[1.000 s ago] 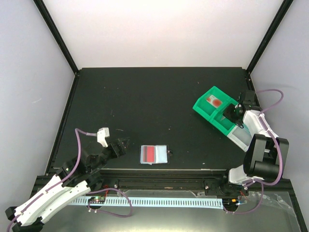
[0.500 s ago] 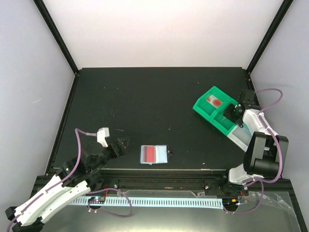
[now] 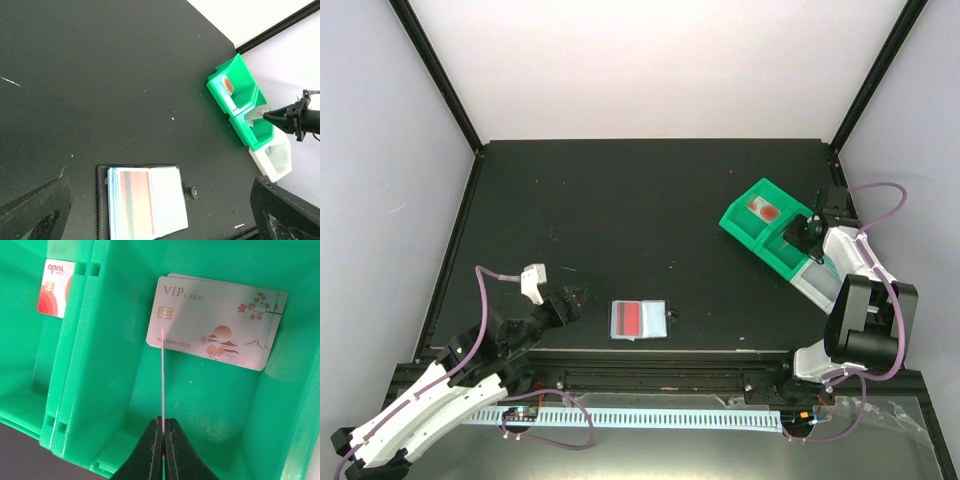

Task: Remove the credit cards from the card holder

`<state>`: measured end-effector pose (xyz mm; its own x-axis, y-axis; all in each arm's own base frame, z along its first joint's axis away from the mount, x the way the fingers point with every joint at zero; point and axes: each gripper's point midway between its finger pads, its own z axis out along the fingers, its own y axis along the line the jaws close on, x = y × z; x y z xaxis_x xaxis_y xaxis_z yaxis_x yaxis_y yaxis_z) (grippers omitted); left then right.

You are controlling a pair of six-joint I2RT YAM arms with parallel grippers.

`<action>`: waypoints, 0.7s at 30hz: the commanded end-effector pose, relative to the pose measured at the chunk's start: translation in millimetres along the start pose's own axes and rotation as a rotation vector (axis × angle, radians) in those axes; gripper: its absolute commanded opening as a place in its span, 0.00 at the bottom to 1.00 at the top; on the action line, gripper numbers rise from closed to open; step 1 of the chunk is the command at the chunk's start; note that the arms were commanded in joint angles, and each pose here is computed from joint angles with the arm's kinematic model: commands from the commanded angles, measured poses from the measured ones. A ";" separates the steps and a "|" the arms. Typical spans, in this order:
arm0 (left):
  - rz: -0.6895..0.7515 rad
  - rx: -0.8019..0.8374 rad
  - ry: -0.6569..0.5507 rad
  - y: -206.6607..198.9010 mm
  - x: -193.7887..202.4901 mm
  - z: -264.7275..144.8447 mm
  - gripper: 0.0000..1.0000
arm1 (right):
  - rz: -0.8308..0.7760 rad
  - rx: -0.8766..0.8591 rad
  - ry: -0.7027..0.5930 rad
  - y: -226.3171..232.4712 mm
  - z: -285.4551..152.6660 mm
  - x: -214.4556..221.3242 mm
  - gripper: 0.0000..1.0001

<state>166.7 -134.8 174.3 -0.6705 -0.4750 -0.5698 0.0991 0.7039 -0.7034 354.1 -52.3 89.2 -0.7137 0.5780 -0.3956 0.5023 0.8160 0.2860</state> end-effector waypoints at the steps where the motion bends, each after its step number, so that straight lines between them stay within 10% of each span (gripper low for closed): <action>1: 0.002 -0.006 -0.014 1.5 -2.8 -0.8 0.99 | 0.004 -0.034 -0.054 4.6 -13.4 -6.8 0.01; 21: -0.007 0.009 -0.002 0.2 0.0 -1.9 0.99 | 0.052 -0.051 -0.359 7.0 -49.0 -55.9 0.01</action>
<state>165.6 -134.0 174.7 -0.6691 -0.4775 -0.5695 0.1018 0.7002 -0.7066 362.4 -64.1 132.2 -0.5993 0.5799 -0.5518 0.4927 0.8105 0.3168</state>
